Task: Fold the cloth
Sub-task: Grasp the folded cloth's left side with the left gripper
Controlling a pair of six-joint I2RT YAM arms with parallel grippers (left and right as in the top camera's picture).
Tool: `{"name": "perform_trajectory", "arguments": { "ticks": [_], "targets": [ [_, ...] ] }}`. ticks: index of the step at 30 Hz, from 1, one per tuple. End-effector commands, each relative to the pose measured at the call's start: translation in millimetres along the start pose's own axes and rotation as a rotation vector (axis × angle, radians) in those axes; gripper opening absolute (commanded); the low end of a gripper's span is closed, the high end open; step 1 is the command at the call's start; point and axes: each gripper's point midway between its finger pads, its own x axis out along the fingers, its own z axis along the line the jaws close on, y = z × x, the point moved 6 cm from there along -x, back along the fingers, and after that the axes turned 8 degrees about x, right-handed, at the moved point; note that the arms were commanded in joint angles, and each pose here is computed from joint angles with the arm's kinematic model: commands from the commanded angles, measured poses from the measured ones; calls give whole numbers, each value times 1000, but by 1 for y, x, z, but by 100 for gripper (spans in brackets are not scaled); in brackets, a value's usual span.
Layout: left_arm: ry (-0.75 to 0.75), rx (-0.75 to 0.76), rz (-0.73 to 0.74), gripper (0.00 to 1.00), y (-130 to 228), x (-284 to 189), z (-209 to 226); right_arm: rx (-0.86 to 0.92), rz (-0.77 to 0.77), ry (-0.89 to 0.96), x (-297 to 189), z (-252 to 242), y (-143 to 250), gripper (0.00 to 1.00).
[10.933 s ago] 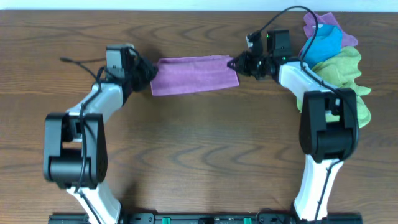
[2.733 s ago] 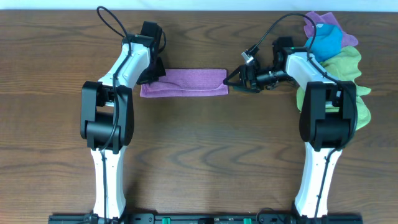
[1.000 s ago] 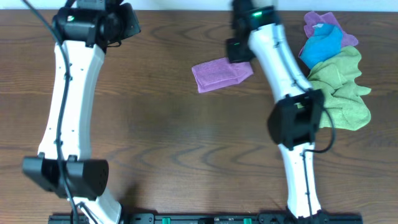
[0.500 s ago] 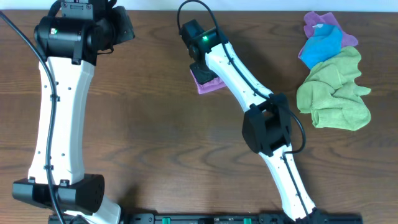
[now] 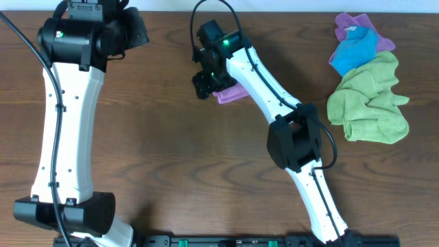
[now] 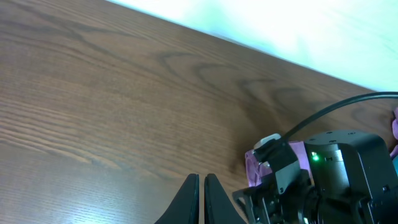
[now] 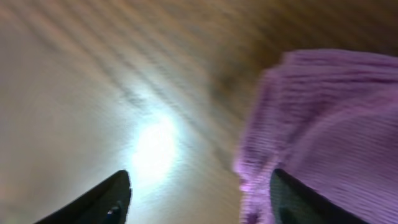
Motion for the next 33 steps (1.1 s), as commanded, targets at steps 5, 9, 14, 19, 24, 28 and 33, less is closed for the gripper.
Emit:
{"name": "perform_trajectory", "arguments": {
  "ticks": [5, 9, 14, 19, 24, 28, 33],
  "targets": [
    [-8, -3, 4, 24, 0, 15, 9, 46, -42, -94, -22, -20, -12, 43],
    [87, -30, 103, 51, 19, 56, 10, 123, -130, -41, -60, -62, -25, 1],
    [272, -66, 259, 84, 55, 121, -8, 240, -156, -6, -75, -119, -24, 2],
    [470, -164, 385, 91, 84, 176, -34, 301, -176, 45, -80, -154, -23, 2],
    [630, -221, 511, 94, 117, 226, -69, 317, -190, 69, -69, -171, -26, 2],
    [717, -254, 582, 94, 138, 251, -89, 323, -167, 70, -49, -176, -26, 1],
    [713, -265, 615, 95, 151, 265, -90, 367, -129, 67, -27, -191, -22, 1]
  ]
}}
